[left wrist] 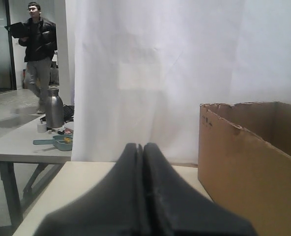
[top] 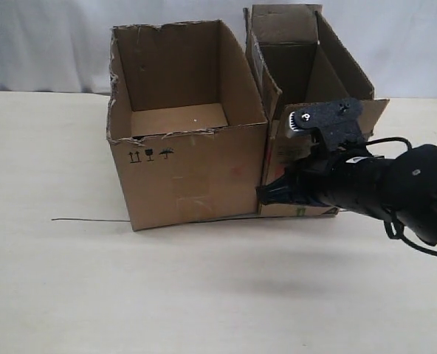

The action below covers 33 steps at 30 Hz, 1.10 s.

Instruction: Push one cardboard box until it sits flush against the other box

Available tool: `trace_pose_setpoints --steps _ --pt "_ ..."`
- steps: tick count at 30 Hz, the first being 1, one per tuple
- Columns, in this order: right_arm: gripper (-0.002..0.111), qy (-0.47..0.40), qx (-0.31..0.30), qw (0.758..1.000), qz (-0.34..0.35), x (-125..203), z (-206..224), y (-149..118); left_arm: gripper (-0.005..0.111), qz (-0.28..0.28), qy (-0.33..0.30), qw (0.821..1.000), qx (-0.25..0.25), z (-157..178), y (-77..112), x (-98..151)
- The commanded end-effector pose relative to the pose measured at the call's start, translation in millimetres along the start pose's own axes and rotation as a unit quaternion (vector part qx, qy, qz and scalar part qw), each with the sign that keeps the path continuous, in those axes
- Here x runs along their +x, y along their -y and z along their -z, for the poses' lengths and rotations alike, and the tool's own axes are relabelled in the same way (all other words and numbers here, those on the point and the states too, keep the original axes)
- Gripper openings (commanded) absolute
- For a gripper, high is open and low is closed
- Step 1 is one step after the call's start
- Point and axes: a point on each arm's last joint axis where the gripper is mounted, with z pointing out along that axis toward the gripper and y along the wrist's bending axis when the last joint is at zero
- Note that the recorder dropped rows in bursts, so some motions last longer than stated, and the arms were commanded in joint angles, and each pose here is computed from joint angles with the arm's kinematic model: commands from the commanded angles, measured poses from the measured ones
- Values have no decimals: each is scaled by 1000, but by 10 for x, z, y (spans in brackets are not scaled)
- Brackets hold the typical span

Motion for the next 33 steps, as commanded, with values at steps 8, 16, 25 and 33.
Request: trace_pose_setpoints --steps 8,16,25,33 --pt "5 20 -31 999 30 -185 76 -69 0 1 3 1000 4 3 4 4" --pt "5 51 -144 988 -4 -316 813 -168 0 1 3 1000 4 3 4 4" --pt "5 130 -40 987 -82 -407 1149 445 0 1 3 1000 4 3 4 4" --pt "5 53 71 967 -240 -89 1010 1443 0 0 3 1000 4 3 4 4"
